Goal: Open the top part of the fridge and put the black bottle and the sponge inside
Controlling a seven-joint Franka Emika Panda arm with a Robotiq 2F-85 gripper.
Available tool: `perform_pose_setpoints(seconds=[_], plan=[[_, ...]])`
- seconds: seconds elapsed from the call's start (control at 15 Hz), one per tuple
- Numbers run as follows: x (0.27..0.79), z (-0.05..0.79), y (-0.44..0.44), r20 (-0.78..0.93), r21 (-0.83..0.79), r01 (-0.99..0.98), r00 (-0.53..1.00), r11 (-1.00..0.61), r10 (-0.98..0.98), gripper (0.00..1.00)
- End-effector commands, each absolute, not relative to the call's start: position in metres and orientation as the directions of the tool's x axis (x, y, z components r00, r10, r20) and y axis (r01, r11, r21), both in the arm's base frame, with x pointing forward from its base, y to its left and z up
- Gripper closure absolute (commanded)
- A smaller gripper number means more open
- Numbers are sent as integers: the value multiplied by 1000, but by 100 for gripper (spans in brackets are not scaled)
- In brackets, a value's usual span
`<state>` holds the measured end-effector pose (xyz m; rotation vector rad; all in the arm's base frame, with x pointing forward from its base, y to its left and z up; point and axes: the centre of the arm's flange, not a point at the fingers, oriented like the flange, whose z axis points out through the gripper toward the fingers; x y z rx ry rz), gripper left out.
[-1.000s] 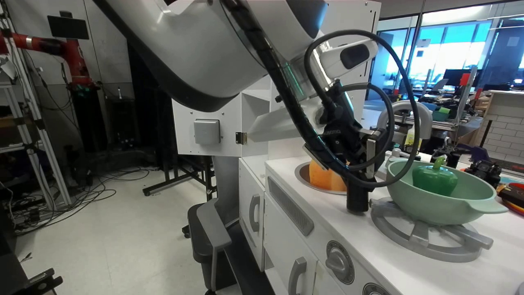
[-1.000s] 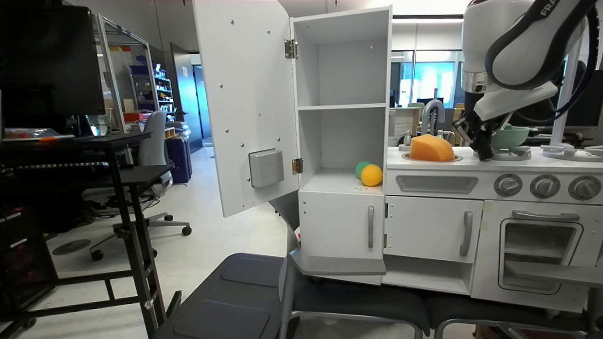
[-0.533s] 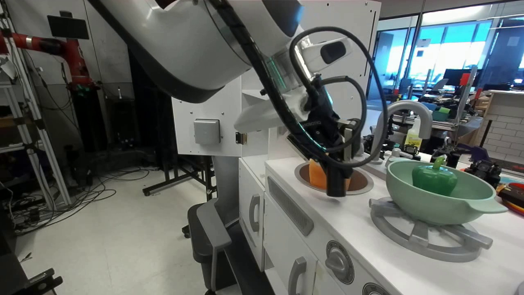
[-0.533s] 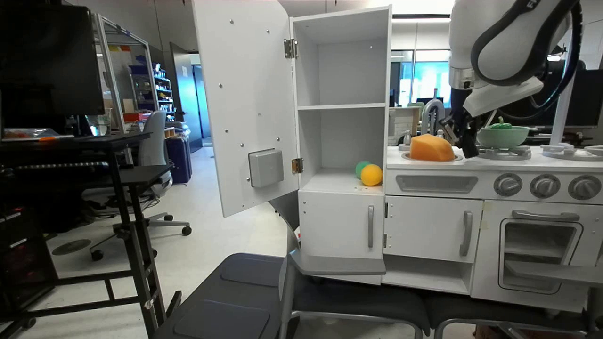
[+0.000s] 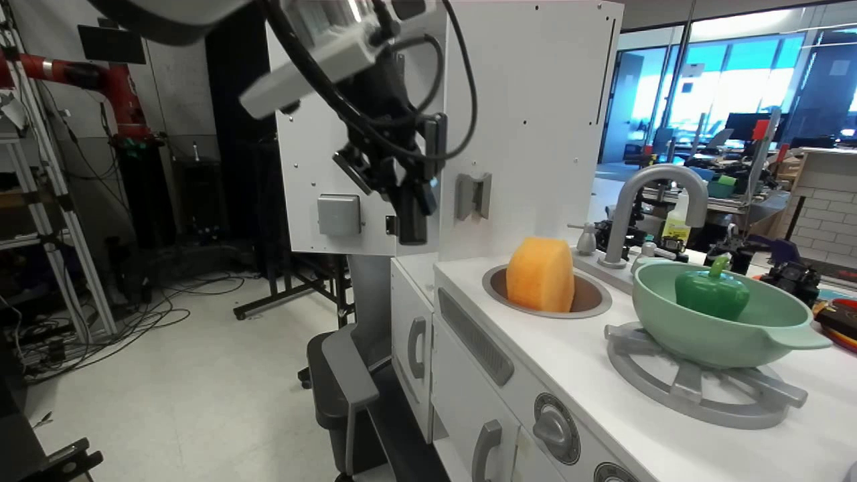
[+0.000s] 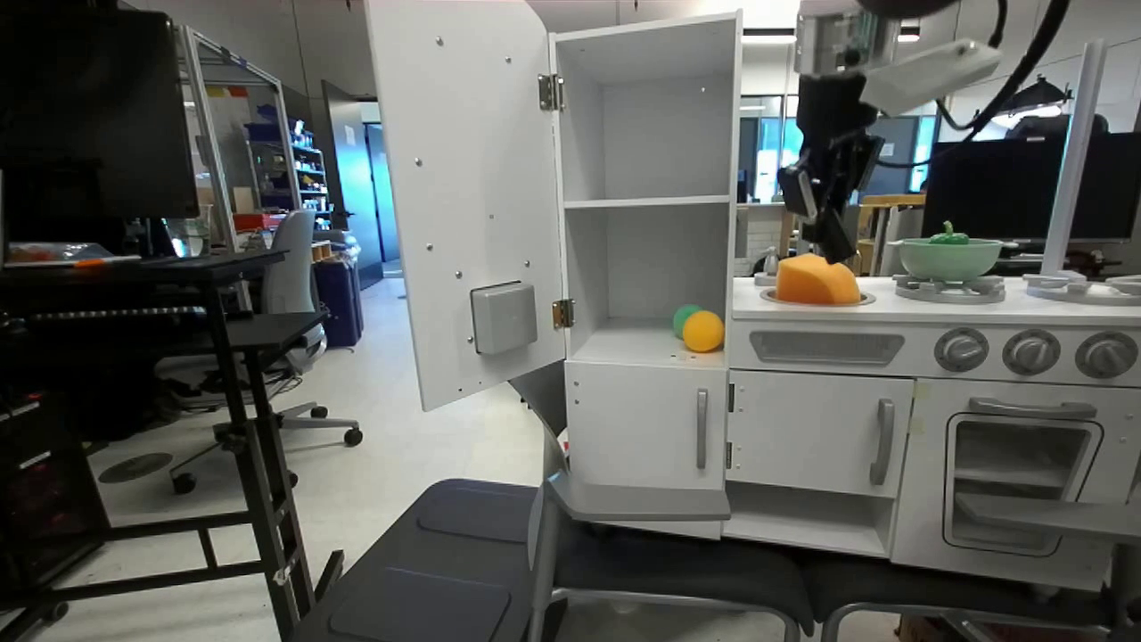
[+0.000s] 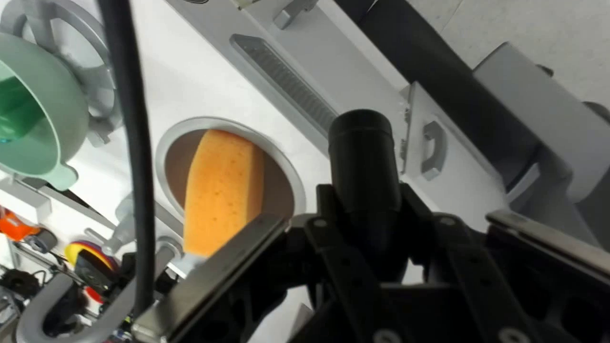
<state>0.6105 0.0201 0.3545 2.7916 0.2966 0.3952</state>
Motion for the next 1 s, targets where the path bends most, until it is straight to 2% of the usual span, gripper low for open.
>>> perform_pose_setpoints(seconds=[0.0,0.33,0.47,0.93], plan=[[597,411,67,251,345,220,915,-912,316,90],[658,488,141,404,378,152,861,-913,310,90],[678,492,153,458,393,121,834,-911,308,90],[772,429,197,518,502,14,796,-865,313,90]])
